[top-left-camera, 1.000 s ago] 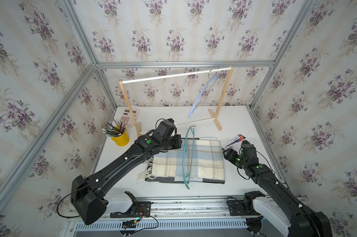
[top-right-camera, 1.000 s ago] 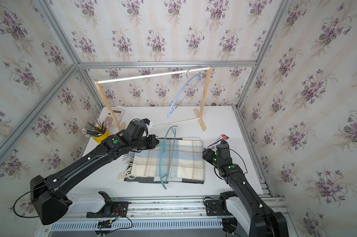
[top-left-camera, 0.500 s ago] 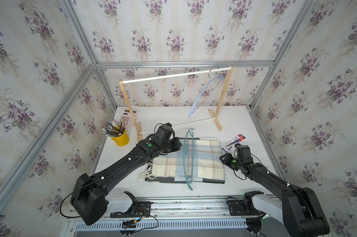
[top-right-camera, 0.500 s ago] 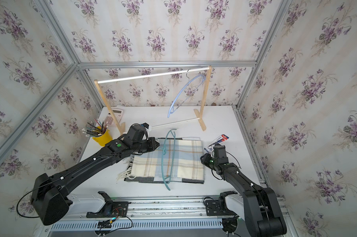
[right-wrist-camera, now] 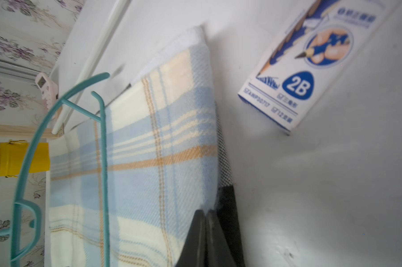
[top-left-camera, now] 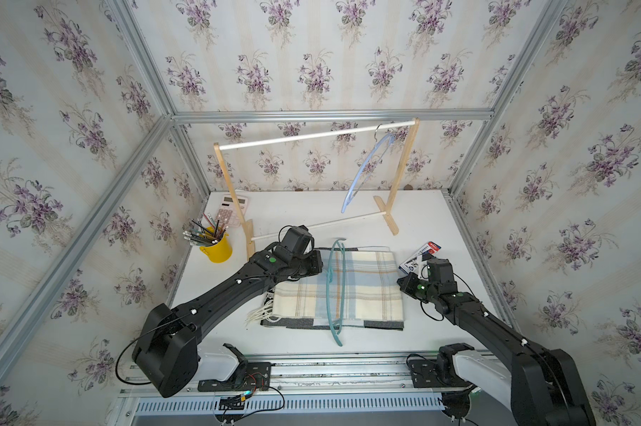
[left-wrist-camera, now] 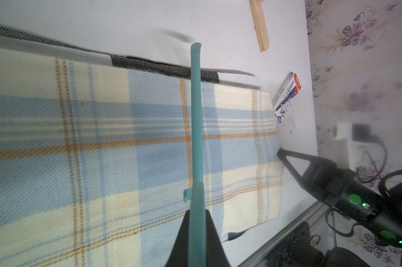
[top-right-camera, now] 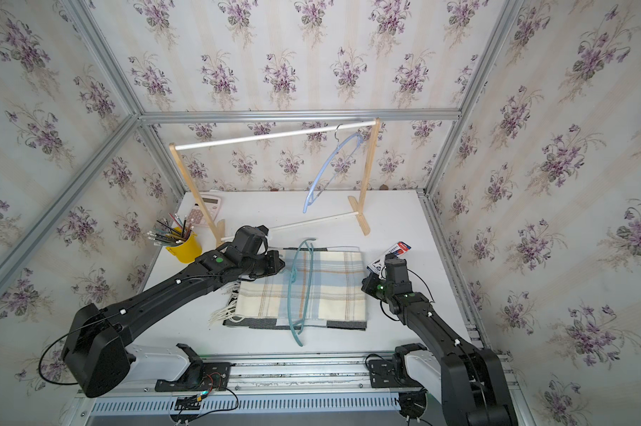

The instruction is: Hang the scarf on the hanger

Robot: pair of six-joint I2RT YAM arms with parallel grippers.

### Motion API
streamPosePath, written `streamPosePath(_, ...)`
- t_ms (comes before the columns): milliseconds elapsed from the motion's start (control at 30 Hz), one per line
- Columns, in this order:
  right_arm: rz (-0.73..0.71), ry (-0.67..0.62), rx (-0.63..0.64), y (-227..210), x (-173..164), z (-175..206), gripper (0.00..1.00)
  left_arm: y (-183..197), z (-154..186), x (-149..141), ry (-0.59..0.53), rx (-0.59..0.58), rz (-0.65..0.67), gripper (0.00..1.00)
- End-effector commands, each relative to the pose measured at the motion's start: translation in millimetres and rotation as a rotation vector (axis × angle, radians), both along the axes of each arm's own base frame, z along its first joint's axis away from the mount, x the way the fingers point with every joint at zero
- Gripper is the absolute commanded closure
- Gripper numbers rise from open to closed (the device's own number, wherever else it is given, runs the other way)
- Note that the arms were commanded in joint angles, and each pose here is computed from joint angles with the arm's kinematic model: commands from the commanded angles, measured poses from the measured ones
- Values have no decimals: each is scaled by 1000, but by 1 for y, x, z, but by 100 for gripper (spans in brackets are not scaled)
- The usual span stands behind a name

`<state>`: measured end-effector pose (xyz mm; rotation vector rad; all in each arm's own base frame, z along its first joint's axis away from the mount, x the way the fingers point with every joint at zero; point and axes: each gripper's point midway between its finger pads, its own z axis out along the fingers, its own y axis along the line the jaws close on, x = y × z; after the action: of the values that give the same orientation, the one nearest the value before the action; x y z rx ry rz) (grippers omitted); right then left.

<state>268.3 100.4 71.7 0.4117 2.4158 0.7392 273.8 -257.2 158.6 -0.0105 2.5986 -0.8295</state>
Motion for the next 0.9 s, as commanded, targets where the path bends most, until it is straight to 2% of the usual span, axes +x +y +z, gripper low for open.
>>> streamPosePath(0,43,-35,15,9,-1,22,100,5,1,2,-29,33,-4,100)
streamPosePath(133,161,-78,97,46,-4,53,100,9,-1,3,-44,61,-7,100)
streamPosePath(333,355,-167,295,134,-9,99,100,10,0,1,-50,55,-7,100)
streamPosePath(433,434,-130,366,180,-21,92,100,14,0,1,-50,56,13,100)
streamPosePath(533,431,-81,447,208,-20,73,100,16,-1,0,-51,50,27,100)
streamPosePath(667,393,-57,496,230,-11,57,100,16,3,-1,-59,23,34,100)
streamPosePath(867,338,-20,504,247,2,40,100,14,23,-5,-81,-31,21,100)
